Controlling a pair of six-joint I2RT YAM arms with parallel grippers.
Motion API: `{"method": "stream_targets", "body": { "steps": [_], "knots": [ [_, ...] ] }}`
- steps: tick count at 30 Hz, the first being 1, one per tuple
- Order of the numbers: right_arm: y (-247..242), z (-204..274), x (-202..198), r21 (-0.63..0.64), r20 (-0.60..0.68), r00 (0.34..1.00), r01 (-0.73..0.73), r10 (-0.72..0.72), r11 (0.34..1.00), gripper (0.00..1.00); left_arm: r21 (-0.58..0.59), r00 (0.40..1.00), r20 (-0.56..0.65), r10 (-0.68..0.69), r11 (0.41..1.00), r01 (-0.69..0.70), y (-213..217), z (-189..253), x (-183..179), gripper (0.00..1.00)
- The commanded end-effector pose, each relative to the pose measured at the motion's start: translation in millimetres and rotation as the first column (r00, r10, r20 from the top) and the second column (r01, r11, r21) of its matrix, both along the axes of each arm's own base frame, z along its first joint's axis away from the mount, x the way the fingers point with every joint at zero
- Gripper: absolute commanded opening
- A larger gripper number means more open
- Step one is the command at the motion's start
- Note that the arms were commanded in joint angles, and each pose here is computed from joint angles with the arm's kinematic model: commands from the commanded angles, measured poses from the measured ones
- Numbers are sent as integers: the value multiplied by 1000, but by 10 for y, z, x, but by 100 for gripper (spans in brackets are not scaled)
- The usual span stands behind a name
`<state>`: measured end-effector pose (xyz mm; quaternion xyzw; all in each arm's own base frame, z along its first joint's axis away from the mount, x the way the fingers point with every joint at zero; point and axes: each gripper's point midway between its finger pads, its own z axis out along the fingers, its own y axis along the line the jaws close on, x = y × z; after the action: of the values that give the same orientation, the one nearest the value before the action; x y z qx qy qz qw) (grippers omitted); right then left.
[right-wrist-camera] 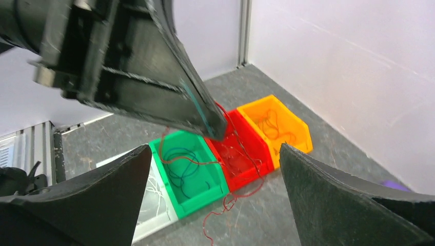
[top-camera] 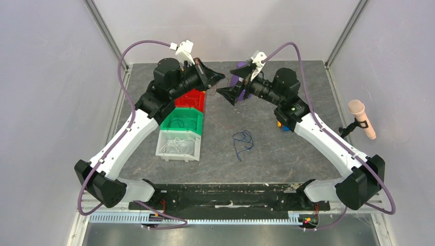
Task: Untangle the cables
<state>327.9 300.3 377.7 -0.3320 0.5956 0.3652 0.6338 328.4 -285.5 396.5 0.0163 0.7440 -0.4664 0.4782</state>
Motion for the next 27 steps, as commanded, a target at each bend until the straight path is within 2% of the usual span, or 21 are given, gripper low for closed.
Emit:
{"method": "stream_targets", "body": {
  "steps": [1,10,11,14,18,22,27],
  "knots": [
    [162,476,-166,55,153,986,-78,69,995,98,-59,1000,-6,3,998,-3,-55,101,-25,2],
    [122,253,92,-31,200,978,61,-54,998,96,-138,989,-18,-149,980,145,-230,164,-274,2],
    [115,243,97,-33,205,977,67,-59,997,91,-147,986,-20,-163,976,159,-248,176,-299,2],
    [125,204,90,-38,202,978,63,-54,997,65,-172,985,-15,-172,971,167,-262,225,-319,2],
    [121,64,46,-55,184,982,47,-36,997,38,-197,984,-1,-176,965,173,-271,298,-324,2],
    [92,52,-28,-53,203,979,35,-24,998,2,-191,984,-9,-178,966,173,-267,265,-331,2],
    [27,28,-99,-54,212,977,37,-25,998,0,-146,986,12,-164,976,164,-196,223,-330,2]
  ]
}}
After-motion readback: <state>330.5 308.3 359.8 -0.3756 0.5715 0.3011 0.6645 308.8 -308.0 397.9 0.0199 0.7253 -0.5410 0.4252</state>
